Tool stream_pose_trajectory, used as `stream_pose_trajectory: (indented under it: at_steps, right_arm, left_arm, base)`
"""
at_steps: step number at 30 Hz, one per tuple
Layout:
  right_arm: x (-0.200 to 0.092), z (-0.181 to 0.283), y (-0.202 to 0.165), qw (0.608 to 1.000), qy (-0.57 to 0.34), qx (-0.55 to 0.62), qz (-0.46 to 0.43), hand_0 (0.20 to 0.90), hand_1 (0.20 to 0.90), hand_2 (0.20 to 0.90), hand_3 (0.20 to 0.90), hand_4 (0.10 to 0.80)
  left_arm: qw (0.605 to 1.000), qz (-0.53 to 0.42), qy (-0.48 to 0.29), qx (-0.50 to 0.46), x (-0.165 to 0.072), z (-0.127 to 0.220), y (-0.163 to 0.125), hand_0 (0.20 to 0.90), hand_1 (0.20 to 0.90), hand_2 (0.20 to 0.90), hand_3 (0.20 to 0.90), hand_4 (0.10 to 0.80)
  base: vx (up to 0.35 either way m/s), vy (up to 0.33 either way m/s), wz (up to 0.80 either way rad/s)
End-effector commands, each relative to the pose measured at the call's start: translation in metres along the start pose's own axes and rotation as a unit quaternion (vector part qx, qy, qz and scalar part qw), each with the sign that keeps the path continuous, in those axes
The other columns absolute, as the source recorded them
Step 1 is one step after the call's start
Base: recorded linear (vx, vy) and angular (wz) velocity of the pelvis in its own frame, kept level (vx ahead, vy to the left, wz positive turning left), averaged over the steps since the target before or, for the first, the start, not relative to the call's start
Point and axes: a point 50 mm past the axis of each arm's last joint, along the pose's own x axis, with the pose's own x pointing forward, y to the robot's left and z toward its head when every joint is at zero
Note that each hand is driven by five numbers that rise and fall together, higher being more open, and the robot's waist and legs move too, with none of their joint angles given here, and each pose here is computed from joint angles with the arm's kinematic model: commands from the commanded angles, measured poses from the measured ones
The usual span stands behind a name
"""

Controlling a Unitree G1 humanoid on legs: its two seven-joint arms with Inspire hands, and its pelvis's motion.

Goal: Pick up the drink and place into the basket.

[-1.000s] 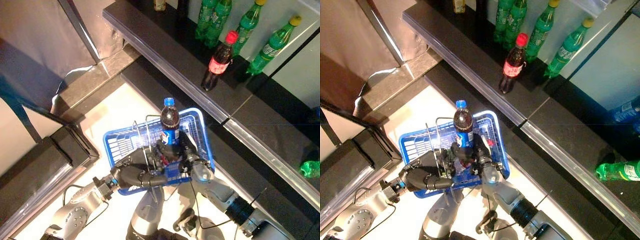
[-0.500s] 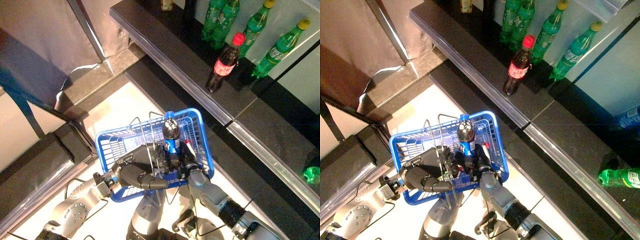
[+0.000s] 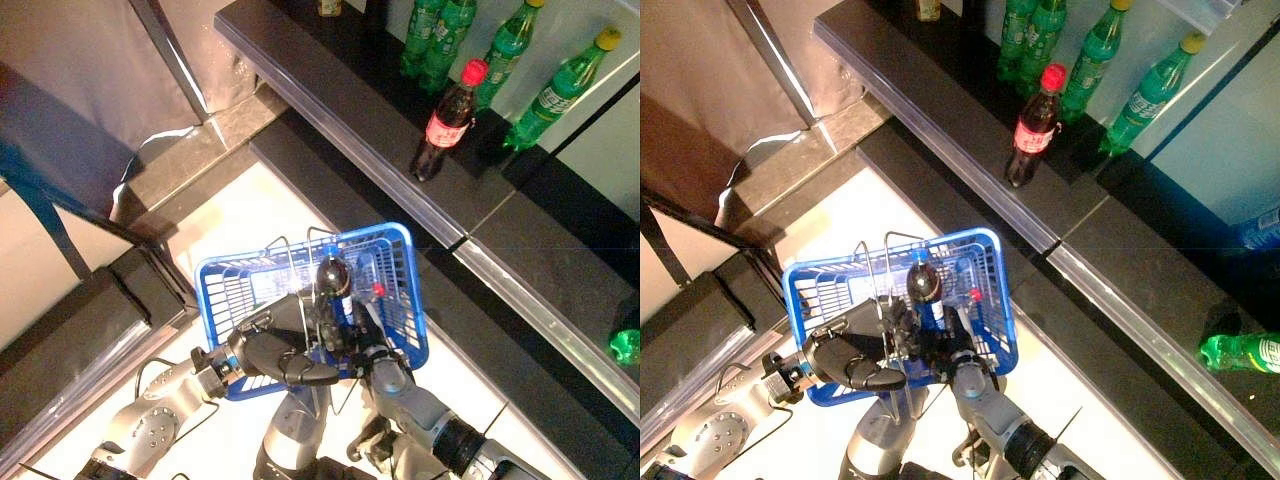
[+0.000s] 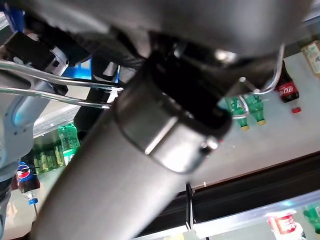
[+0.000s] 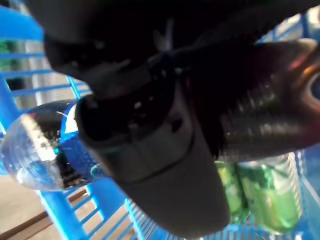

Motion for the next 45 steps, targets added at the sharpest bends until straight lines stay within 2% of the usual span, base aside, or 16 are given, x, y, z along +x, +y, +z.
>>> stream_pose_trajectory:
  at_steps: [1, 6, 14, 23, 28, 36, 45]
  right_arm:
    - [-0.012, 0.066, 0.040, 0.977, -0.179, 0.096, 0.066, 0.300, 0.300, 0.300, 0.200, 0.100]
    - [-0.018, 0.065, 0.040, 0.963, -0.166, 0.199, 0.075, 0.300, 0.300, 0.300, 0.200, 0.100]
    - [-0.019, 0.058, 0.040, 0.912, -0.121, 0.389, 0.046, 0.300, 0.300, 0.300, 0.200, 0.100]
    - [-0.016, 0.053, 0.048, 0.894, -0.074, 0.439, 0.046, 0.300, 0.300, 0.300, 0.200, 0.100]
    - [-0.008, 0.055, 0.047, 0.878, -0.052, 0.475, 0.011, 0.300, 0.300, 0.300, 0.200, 0.100]
    - [0.008, 0.068, 0.051, 0.863, -0.010, 0.505, 0.025, 0.300, 0.300, 0.300, 0.200, 0.100]
    - [0.017, 0.052, 0.054, 0.848, 0.059, 0.525, 0.042, 0.300, 0.300, 0.300, 0.200, 0.100]
  left_arm:
    - [0.905, -0.335, -0.248, 0.083, 0.039, 0.068, -0.094, 0.300, 0.300, 0.300, 0.200, 0.100]
    - [0.906, -0.327, -0.258, 0.070, 0.040, 0.065, -0.093, 0.300, 0.300, 0.300, 0.200, 0.100]
    - [0.908, -0.320, -0.265, 0.061, 0.040, 0.061, -0.093, 0.300, 0.300, 0.300, 0.200, 0.100]
    - [0.907, -0.330, -0.258, 0.047, 0.041, 0.057, -0.097, 0.300, 0.300, 0.300, 0.200, 0.100]
    - [0.908, -0.333, -0.251, 0.041, 0.041, 0.054, -0.097, 0.300, 0.300, 0.300, 0.200, 0.100]
    - [0.913, -0.335, -0.231, 0.029, 0.042, 0.051, -0.097, 0.300, 0.300, 0.300, 0.200, 0.100]
    - [0.920, -0.336, -0.203, 0.013, 0.039, 0.047, -0.094, 0.300, 0.300, 0.300, 0.200, 0.100]
  base:
    - [-0.008, 0.033, -0.03]
    - [-0.003, 0.017, -0.08]
    - [0.000, 0.013, -0.01]
    - [-0.001, 0.008, 0.00]
    - [0.042, 0.018, 0.01]
    - [0.077, -0.001, 0.02]
    - [0.082, -0.021, 0.09]
